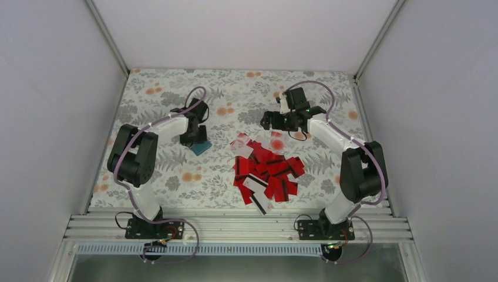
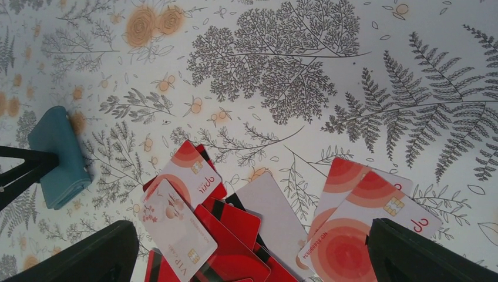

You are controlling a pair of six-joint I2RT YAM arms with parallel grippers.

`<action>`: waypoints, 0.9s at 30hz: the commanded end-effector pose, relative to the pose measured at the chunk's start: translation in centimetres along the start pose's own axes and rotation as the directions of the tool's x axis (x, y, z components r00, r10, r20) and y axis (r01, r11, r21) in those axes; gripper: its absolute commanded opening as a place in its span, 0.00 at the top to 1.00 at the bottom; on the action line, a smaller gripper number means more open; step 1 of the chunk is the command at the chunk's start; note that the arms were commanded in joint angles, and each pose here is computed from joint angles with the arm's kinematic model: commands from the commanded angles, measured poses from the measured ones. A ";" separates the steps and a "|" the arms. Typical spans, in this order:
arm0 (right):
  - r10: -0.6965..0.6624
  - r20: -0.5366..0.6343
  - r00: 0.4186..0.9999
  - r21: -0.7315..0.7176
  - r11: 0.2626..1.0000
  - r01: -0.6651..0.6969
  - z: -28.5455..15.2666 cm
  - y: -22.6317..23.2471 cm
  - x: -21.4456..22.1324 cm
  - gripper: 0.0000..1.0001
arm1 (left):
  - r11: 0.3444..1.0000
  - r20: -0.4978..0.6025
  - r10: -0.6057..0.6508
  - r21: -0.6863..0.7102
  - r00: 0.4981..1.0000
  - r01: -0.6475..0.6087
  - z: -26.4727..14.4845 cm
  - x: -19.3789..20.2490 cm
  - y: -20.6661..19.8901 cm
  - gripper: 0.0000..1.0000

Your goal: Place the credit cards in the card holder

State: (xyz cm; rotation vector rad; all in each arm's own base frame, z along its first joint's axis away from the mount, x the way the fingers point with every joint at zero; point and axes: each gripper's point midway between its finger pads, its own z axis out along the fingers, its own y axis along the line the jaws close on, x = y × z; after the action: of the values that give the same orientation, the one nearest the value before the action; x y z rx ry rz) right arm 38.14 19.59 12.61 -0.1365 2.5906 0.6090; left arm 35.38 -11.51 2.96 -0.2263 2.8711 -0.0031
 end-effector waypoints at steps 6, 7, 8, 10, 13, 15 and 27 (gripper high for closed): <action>-0.016 0.005 1.000 0.023 1.000 0.016 -0.3 0.2 -0.3 0.01 | 0.993 -0.057 -0.003 -0.114 0.998 -0.003 1.9 2.1 2.2 0.75; -0.016 0.006 1.000 0.023 1.000 0.016 -0.3 0.2 -0.3 0.01 | 0.993 -0.058 -0.003 -0.118 0.998 -0.004 2.0 2.2 2.3 0.75; -0.015 0.007 1.000 0.025 1.000 0.015 -0.3 0.2 -0.3 0.01 | 0.993 -0.059 -0.004 -0.120 0.998 -0.004 2.1 2.4 2.5 0.76; -0.014 0.006 1.000 0.027 1.000 0.014 -0.3 0.1 -0.3 0.01 | 0.992 -0.061 -0.002 -0.128 0.998 -0.006 2.2 2.8 2.7 0.76; -0.014 0.002 1.000 0.025 1.000 0.014 -0.2 0.2 -0.2 0.01 | 0.990 -0.061 0.002 -0.139 0.998 -0.011 2.4 3.0 3.1 0.80; -0.015 0.006 1.000 0.019 1.000 0.015 -0.3 0.3 -0.4 0.01 | 0.990 -0.055 0.005 -0.138 0.998 -0.013 2.3 2.9 3.1 0.83; -0.019 -0.018 1.000 -0.001 1.000 0.019 0.7 0.6 -0.3 0.01 | 0.996 -0.004 0.052 -0.078 0.999 -0.053 1.8 1.8 2.0 0.97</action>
State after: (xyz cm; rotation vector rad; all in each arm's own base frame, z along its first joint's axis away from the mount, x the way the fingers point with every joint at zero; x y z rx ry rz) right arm 38.36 19.45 11.71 -0.1291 2.6179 0.5784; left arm 35.59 -10.47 2.66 -0.2111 2.8064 0.0868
